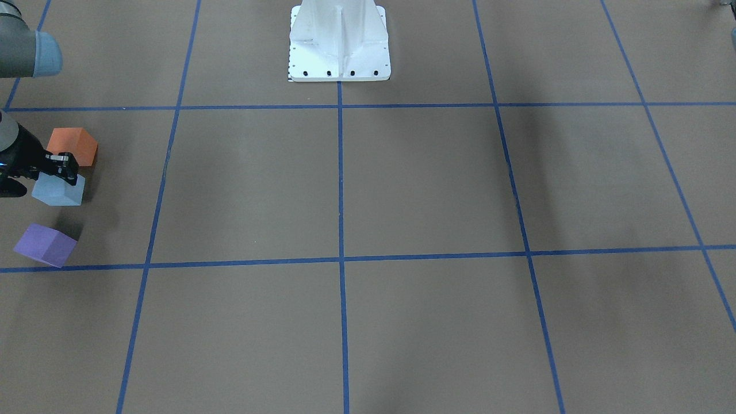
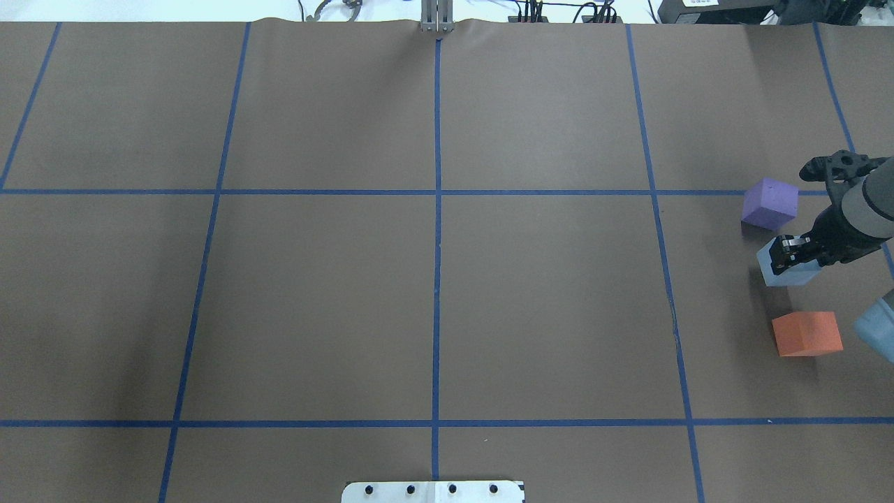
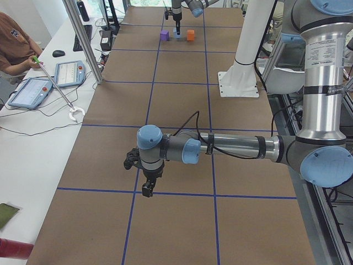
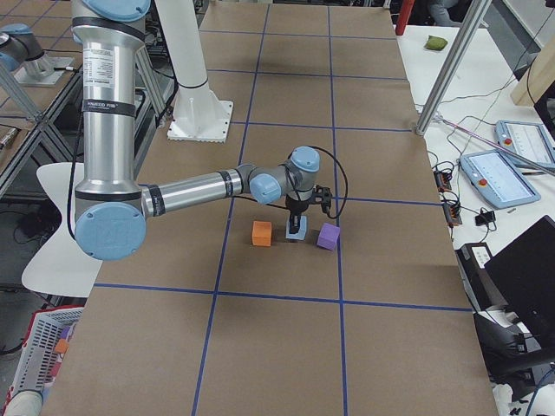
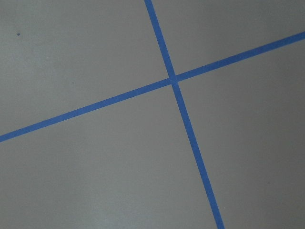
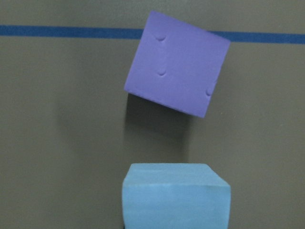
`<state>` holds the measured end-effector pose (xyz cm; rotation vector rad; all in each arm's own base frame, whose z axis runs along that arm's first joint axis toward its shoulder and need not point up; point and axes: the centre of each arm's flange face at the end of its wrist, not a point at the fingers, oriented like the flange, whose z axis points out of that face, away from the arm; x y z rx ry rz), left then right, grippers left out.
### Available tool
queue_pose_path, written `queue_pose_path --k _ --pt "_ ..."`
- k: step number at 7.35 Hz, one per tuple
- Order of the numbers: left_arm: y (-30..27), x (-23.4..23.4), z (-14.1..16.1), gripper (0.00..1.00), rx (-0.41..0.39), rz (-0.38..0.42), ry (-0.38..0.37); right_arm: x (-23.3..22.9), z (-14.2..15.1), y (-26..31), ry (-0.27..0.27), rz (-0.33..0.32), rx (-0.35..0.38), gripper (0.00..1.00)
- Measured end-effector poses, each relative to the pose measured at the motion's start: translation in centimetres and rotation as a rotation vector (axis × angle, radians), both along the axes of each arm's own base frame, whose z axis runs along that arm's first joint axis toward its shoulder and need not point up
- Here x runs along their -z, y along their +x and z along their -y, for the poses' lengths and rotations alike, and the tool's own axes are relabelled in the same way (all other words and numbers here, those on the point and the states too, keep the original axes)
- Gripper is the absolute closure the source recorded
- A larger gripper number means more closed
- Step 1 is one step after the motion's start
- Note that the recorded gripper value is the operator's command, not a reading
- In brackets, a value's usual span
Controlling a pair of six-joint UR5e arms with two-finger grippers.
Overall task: Place blue block between orange and purple blocks
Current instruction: 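Lower the blue cube into the gap between the purple and orange cubes, then open the right gripper and lift it away from the blue cube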
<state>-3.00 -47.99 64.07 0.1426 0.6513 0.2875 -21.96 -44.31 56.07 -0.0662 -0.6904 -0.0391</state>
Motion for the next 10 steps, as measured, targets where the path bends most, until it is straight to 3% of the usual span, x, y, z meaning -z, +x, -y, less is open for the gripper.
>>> queue_pose_path --k 3,7,10 --pt "0.0 0.0 0.0 0.0 0.0 0.0 -0.001 -1.1 -0.3 -0.7 0.007 -0.016 0.035 0.0" --pt "0.0 0.0 0.1 0.0 0.001 0.001 0.001 -1.0 0.1 0.8 0.055 -0.04 0.028 0.0" --pt "0.0 0.0 0.1 0.0 0.0 0.001 0.001 2.0 2.7 9.9 0.077 0.083 -0.035 0.0"
